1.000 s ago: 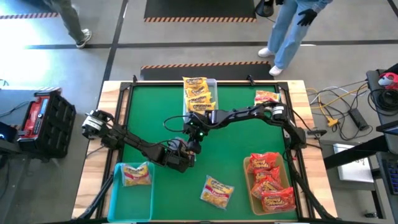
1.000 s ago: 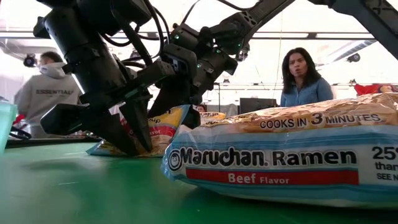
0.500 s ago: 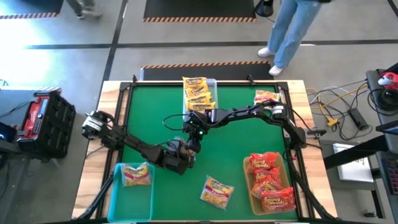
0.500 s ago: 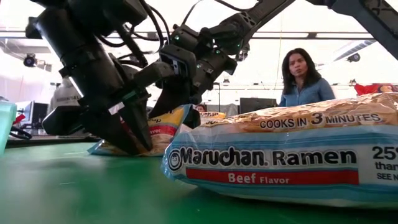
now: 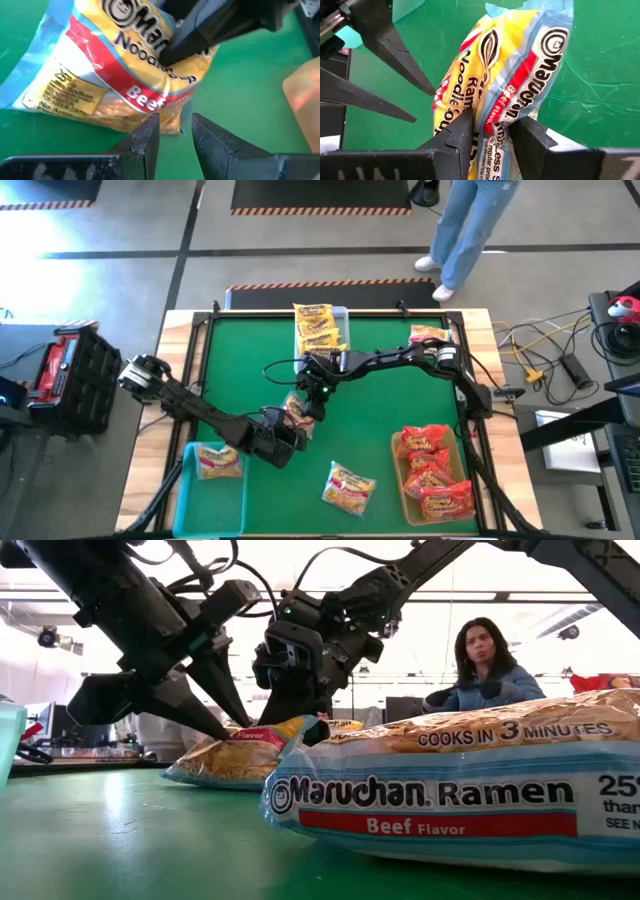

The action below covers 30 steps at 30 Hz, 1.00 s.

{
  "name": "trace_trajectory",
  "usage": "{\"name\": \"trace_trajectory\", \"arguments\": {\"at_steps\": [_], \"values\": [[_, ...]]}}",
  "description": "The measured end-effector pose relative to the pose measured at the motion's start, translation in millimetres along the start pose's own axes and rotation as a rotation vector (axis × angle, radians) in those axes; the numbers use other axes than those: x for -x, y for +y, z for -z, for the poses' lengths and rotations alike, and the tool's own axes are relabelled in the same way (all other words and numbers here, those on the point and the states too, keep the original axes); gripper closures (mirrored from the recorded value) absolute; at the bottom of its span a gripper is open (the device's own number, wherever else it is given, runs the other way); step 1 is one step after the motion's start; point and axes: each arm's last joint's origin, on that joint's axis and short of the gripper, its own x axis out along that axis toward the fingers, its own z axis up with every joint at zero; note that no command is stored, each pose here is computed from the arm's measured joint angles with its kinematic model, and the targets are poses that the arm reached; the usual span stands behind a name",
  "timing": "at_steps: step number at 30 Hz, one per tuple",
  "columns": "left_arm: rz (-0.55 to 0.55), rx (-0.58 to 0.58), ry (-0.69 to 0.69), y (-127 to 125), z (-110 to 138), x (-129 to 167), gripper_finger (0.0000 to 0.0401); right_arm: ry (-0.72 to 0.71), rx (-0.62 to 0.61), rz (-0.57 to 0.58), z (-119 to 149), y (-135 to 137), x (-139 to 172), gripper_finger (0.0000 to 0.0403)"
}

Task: Sort Maruchan noodles
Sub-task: Put the top left blue noodle pack into the blue bin

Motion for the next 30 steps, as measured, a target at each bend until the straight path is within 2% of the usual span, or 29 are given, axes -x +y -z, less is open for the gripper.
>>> {"name": "trace_trajectory", "arguments": {"at_steps": [12,18,23,30], "values": [[0.059,-0.004,0.027,-17.3,2.1,20.2,0.0304,-0.002,0.019,0.003,-3.6,8.7,17.9,0.0292],[-0.051,-0.013,0.067,-13.8,3.3,20.0,0.0304,0.035,0.028,0.0,2.8,10.6,7.0,0.0292],[-0.153,0.042,0.045,-0.1,11.7,2.5,0.0304,0.045,0.028,-0.001,5.0,9.4,1.6,0.0292],[-0.24,0.109,0.014,12.4,23.9,-22.6,0.0304,0.019,0.018,-0.01,2.4,11.8,0.5,0.0291]]}}
